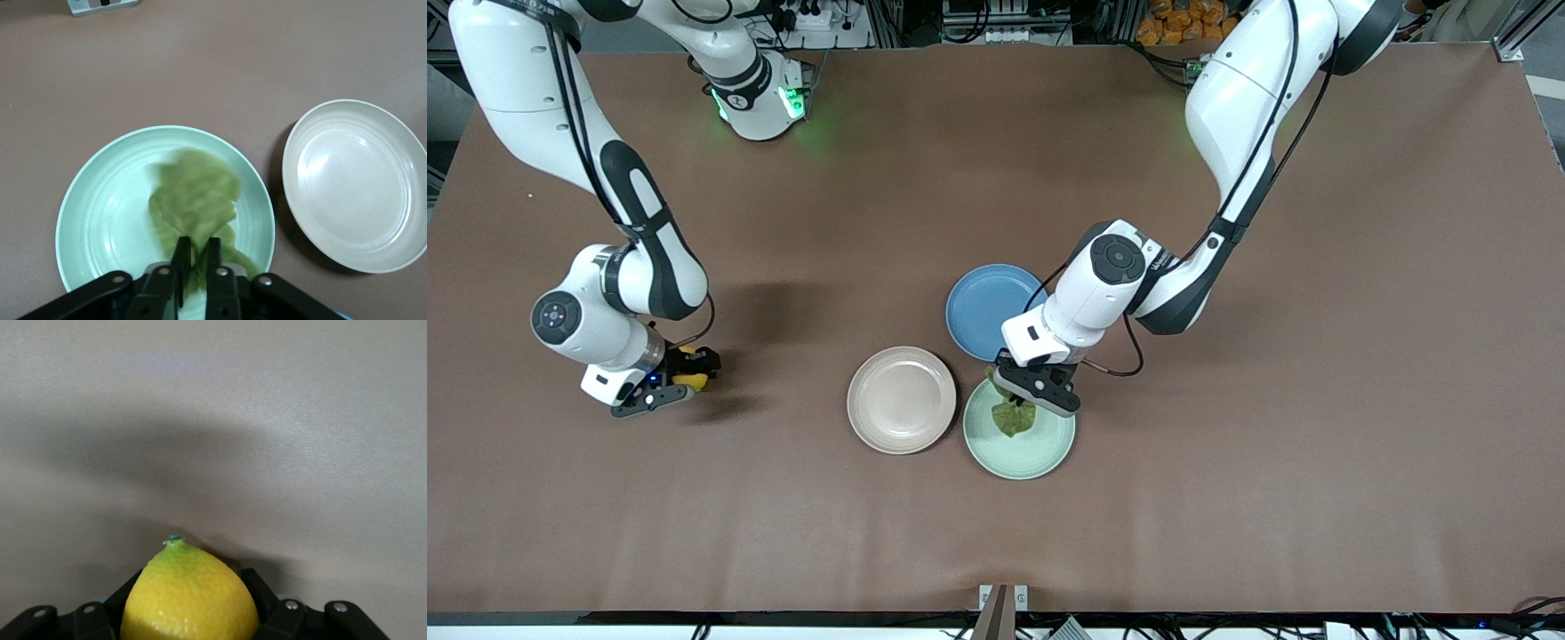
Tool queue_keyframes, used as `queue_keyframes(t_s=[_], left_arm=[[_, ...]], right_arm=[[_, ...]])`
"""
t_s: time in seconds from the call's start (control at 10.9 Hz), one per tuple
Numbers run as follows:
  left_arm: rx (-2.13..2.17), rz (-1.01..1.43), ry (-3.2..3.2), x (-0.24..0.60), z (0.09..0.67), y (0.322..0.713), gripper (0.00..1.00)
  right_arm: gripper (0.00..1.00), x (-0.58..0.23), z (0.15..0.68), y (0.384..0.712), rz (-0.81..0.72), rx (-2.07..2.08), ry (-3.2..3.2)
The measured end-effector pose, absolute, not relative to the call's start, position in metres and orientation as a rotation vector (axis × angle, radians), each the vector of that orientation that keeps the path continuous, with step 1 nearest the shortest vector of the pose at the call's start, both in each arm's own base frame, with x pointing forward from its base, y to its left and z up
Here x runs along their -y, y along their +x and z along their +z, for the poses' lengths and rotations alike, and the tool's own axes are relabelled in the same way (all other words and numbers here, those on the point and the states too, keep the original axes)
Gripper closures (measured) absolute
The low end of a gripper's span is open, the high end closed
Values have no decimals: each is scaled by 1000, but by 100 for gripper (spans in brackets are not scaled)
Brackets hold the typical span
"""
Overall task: Place lemon and lettuce in plates
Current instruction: 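Lower the lettuce onto the green plate and open the left gripper, then carry the lemon over the beige plate while the left gripper withdraws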
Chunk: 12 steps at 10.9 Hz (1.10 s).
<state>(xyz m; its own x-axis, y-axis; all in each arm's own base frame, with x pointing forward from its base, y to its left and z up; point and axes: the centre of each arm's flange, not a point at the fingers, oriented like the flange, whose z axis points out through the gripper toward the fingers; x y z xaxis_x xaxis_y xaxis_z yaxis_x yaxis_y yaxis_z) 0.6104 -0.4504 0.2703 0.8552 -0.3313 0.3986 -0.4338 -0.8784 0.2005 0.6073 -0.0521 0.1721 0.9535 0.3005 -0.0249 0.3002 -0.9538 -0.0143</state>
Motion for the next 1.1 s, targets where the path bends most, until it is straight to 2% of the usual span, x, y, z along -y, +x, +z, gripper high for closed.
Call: queue_keyframes(t_s=[0.55,0.64,0.82,1.1], left_arm=[[524,587,2748,425,292,633,7],[502,601,2758,409,304,638,0],[469,576,2812,369,335,641,0],[441,403,2944,324,390,632,0]], right_arm=[[39,45,199,629,127,422,-3059],[39,38,212,638,154,379,-3055],[39,12,234,653,155,306,-3059],[39,-54,248,661,125,181,-3076]])
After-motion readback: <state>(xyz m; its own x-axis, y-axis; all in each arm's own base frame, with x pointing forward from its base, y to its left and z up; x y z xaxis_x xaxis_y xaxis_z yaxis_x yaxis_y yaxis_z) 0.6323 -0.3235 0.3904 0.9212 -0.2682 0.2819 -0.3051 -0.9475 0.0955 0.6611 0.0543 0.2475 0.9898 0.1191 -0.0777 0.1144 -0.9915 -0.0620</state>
